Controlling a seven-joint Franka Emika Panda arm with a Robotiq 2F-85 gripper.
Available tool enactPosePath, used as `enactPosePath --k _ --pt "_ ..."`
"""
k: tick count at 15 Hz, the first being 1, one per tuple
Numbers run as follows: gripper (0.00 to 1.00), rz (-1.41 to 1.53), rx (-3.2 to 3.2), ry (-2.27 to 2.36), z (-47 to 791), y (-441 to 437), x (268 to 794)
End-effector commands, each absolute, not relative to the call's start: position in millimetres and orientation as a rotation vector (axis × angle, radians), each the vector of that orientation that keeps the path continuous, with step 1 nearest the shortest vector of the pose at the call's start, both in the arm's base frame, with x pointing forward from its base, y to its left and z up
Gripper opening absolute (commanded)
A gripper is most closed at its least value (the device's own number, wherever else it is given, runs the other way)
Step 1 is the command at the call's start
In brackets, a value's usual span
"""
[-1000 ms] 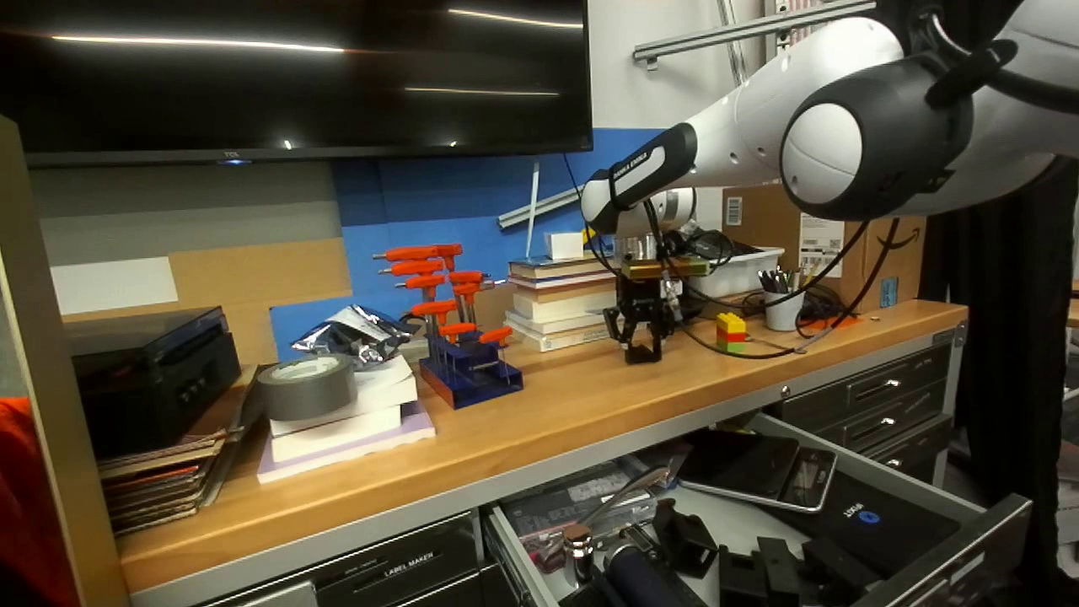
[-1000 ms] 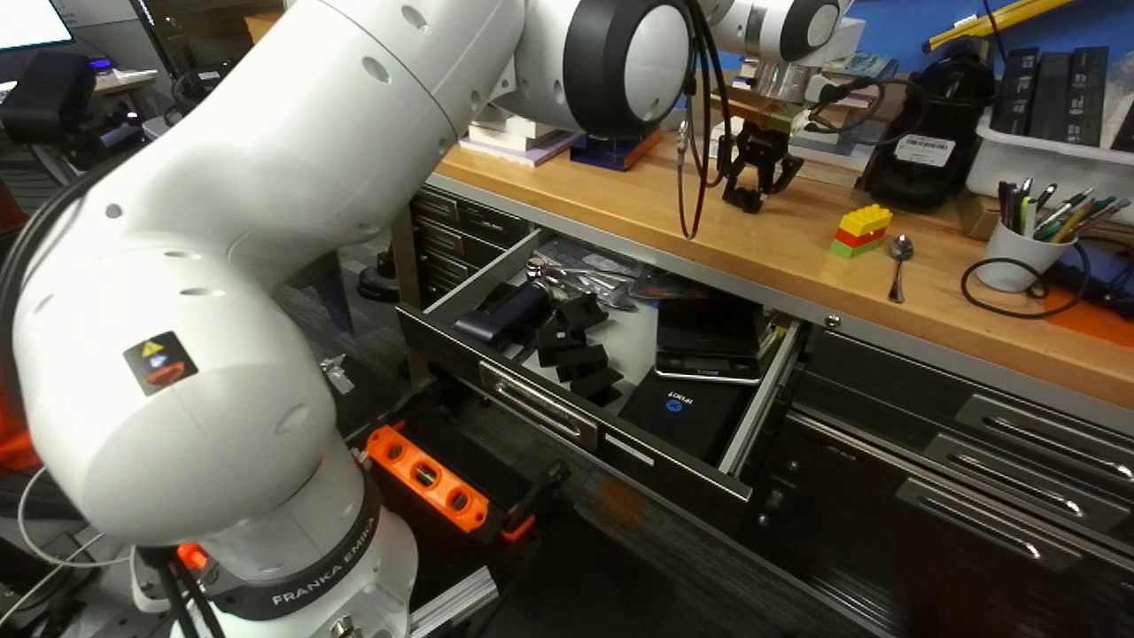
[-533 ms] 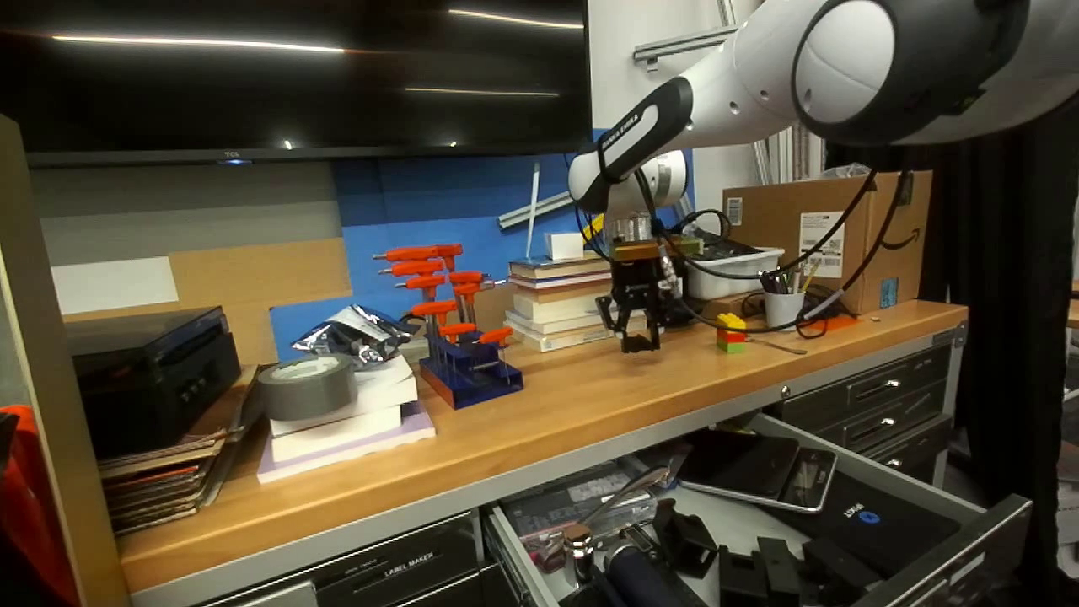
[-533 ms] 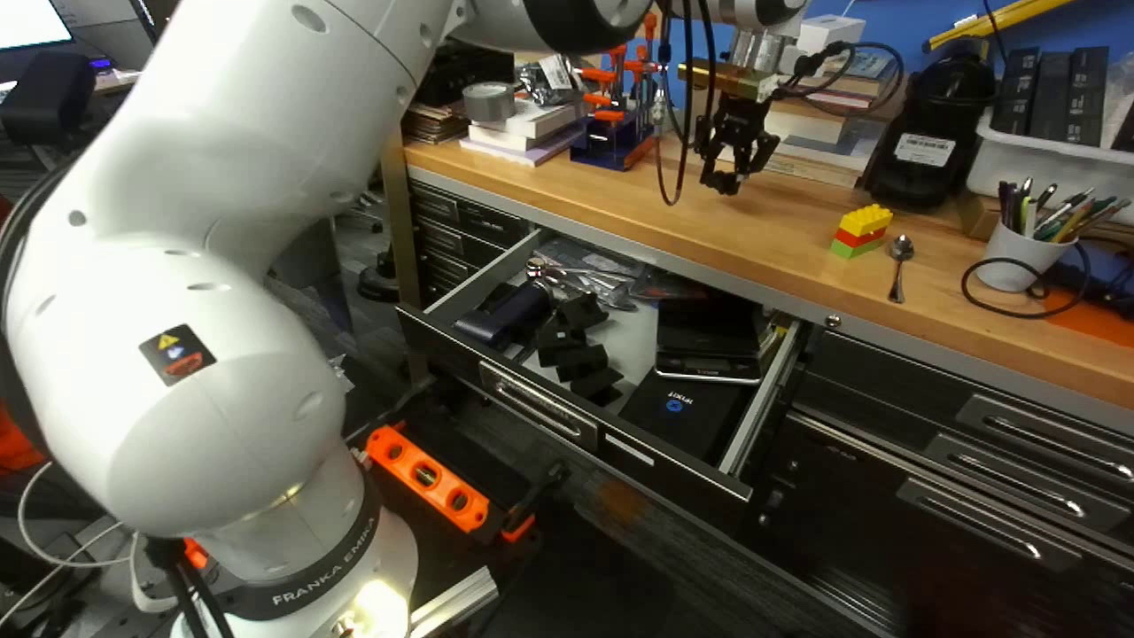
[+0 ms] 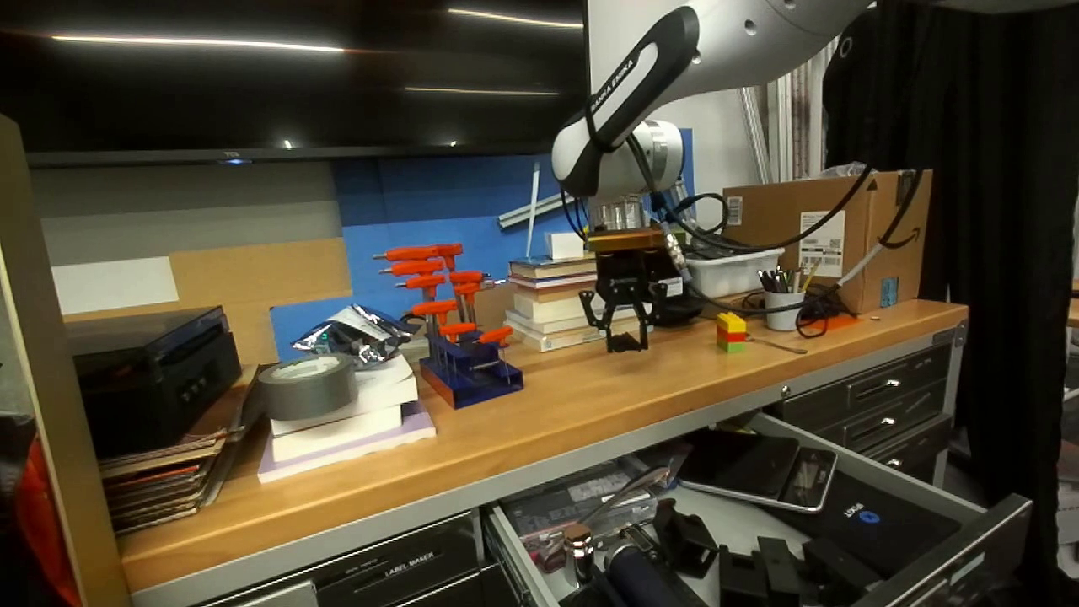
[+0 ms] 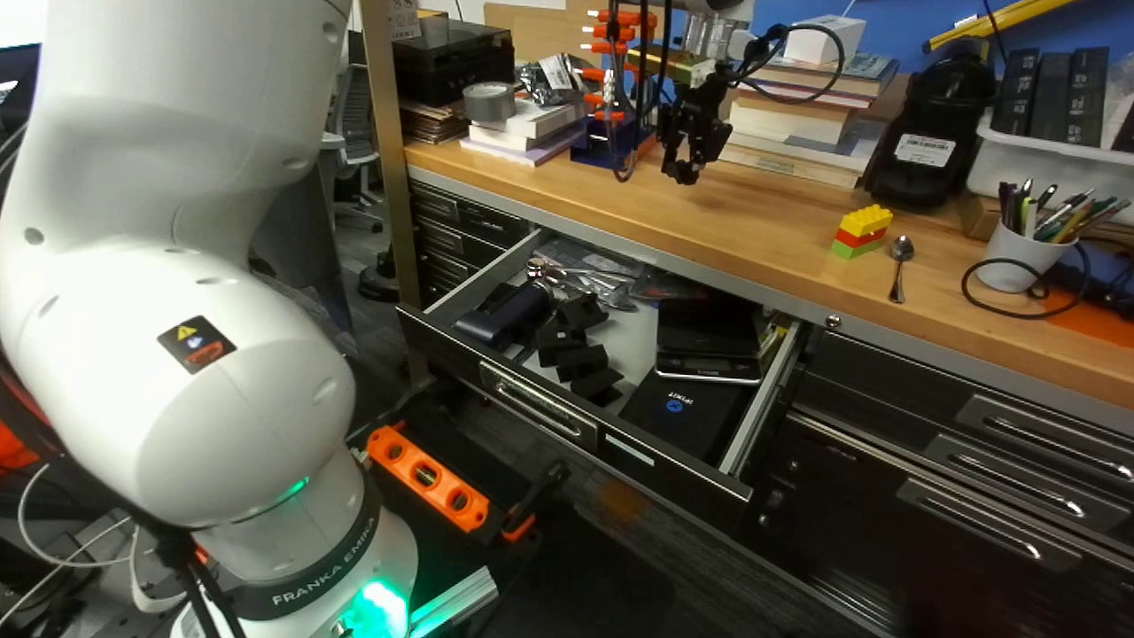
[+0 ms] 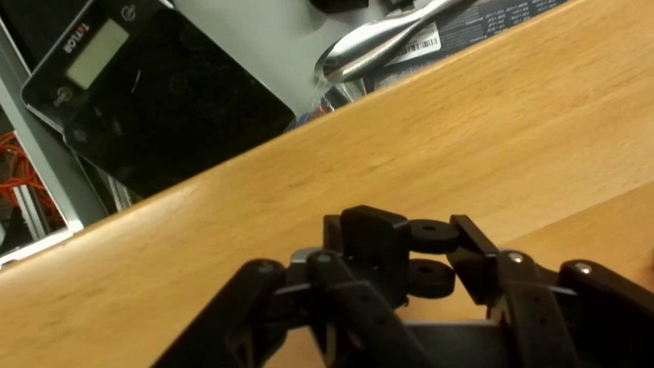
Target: Pick up the black objects from the countertop and put them inside the open drawer then close the drawer
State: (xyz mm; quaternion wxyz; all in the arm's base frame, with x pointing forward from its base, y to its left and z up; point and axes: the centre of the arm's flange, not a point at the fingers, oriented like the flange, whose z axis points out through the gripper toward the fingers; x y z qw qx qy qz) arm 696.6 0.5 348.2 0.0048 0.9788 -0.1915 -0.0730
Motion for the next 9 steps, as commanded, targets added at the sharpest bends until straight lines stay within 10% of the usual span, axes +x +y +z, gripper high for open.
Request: enactPosePath --k 1,9 --pt "0.3 -0.235 3.065 -0.734 342.4 14.1 613.9" --pt "0.3 -0.303 3.027 -0.989 293.7 13.9 529.5"
